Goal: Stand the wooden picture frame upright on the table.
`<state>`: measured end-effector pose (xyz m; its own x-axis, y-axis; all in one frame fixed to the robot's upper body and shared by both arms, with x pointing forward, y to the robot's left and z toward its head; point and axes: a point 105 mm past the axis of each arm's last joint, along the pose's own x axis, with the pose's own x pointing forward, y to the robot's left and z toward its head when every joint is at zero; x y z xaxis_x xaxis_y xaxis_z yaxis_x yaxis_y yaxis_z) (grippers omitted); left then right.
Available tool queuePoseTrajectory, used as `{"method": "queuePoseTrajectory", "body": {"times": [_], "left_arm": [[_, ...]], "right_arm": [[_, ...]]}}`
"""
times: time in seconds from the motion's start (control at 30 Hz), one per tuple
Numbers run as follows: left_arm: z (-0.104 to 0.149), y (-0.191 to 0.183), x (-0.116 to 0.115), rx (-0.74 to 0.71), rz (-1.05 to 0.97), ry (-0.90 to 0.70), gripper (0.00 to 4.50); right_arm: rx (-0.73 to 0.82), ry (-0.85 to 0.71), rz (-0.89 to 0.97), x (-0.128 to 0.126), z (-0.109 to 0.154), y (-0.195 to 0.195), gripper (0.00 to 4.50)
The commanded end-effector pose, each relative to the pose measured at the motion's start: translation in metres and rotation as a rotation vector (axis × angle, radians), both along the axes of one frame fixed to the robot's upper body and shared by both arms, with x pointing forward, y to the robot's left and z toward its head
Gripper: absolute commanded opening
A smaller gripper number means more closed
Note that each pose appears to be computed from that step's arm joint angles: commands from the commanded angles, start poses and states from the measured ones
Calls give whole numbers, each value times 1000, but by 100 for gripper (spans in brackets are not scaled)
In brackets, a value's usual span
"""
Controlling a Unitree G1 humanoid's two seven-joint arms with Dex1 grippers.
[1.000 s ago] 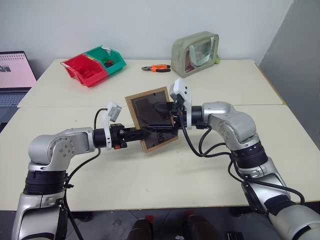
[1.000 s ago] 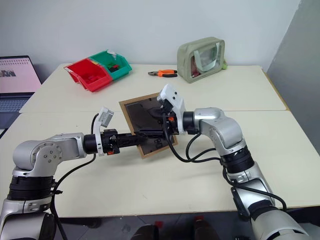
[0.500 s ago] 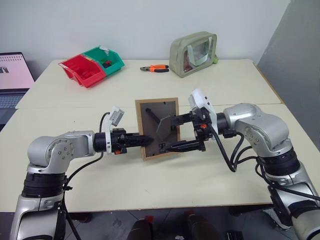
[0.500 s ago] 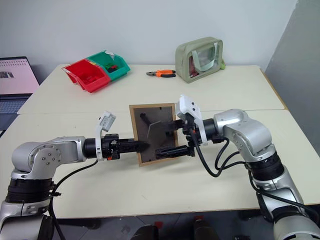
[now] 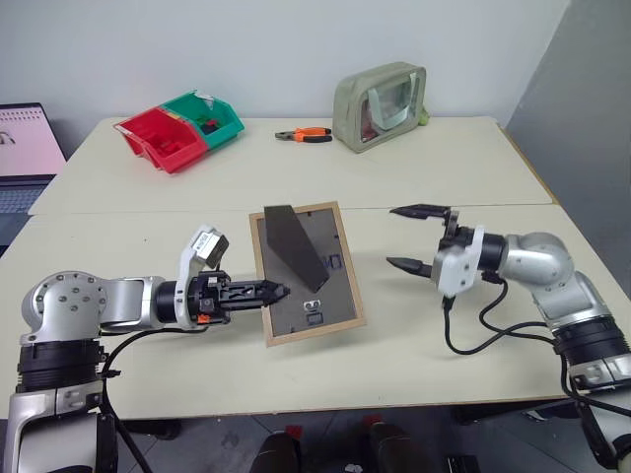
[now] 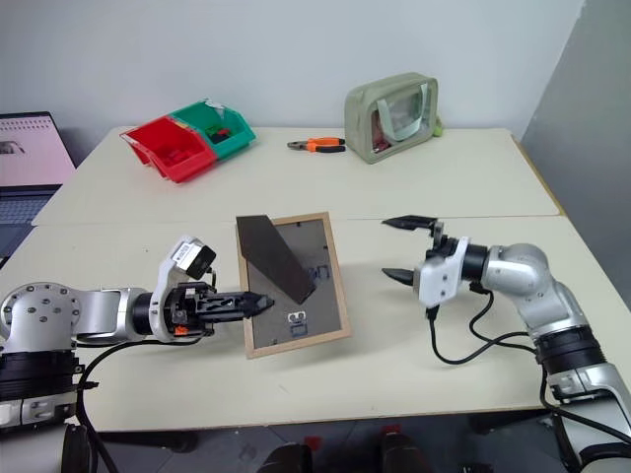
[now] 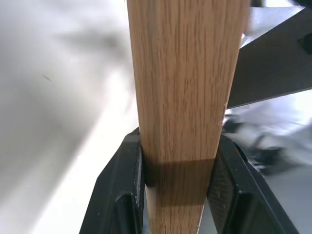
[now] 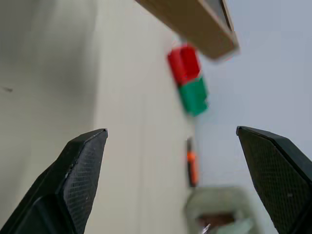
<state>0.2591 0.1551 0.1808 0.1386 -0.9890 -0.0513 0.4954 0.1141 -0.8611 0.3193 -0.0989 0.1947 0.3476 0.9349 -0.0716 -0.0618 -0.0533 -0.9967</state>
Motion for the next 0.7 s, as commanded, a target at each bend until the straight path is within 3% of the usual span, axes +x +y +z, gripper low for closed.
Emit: {"method": "queuePoseTrajectory", "body": {"times": [0.03, 0.33, 0.43, 0.7], "left_arm": [[15, -8, -8, -50, -75, 8, 133], [12, -15, -20, -41, -83, 54, 133], [11, -16, -22, -39, -71, 61, 133], [8, -20, -25, -33, -69, 52, 133]], "right_arm": [[42, -220, 111, -4, 13, 13, 447], [89, -381, 273, -12, 29, 41, 447], [69, -388, 325, -18, 27, 45, 397], [48, -413, 372, -19, 29, 54, 194]]}}
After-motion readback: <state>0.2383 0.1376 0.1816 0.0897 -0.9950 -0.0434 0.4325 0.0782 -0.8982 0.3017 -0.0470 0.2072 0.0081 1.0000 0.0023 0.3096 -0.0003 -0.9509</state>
